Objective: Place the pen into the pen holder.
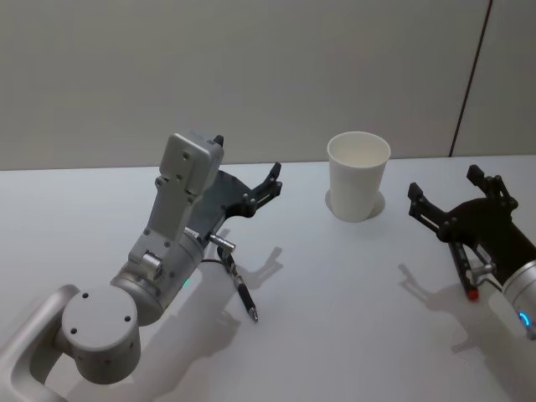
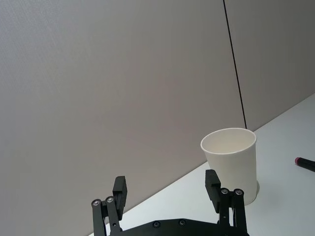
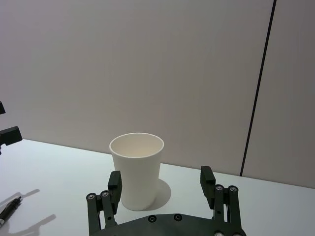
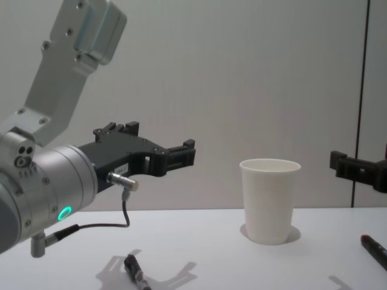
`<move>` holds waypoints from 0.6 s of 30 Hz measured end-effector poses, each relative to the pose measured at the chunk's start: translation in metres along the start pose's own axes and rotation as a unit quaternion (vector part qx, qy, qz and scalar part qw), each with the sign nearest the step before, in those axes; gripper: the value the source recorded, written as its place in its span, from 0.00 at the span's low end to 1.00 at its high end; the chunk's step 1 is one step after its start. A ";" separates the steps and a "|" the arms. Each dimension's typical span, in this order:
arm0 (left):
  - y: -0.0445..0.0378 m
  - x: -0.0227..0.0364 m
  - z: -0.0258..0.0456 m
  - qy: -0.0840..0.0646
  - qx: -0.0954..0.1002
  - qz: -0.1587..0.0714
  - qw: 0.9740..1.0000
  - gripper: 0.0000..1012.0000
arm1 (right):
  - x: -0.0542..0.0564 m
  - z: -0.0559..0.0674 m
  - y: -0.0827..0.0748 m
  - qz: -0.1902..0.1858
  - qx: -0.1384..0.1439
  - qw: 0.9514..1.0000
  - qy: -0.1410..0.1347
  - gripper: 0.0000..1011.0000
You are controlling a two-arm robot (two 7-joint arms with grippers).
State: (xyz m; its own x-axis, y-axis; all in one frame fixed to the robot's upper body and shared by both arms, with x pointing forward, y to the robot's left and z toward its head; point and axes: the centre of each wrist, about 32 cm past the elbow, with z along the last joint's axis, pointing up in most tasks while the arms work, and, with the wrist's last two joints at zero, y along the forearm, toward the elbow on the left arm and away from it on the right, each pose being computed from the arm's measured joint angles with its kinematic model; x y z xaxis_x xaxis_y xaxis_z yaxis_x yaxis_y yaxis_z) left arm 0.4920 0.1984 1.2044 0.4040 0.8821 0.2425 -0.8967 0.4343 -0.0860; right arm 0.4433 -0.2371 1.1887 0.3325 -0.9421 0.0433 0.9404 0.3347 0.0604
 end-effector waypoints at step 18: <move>0.0000 0.0000 0.0000 0.000 0.000 0.000 1.000 0.99 | 0.000 0.000 0.000 0.000 0.000 1.000 0.000 0.99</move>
State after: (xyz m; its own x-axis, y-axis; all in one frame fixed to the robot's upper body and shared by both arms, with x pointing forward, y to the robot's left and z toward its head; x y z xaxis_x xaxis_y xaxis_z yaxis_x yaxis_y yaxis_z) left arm 0.4920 0.1984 1.2044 0.4040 0.8820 0.2425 -0.8967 0.4343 -0.0859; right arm 0.4433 -0.2371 1.1887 0.3326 -0.9421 0.0432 0.9404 0.3348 0.0603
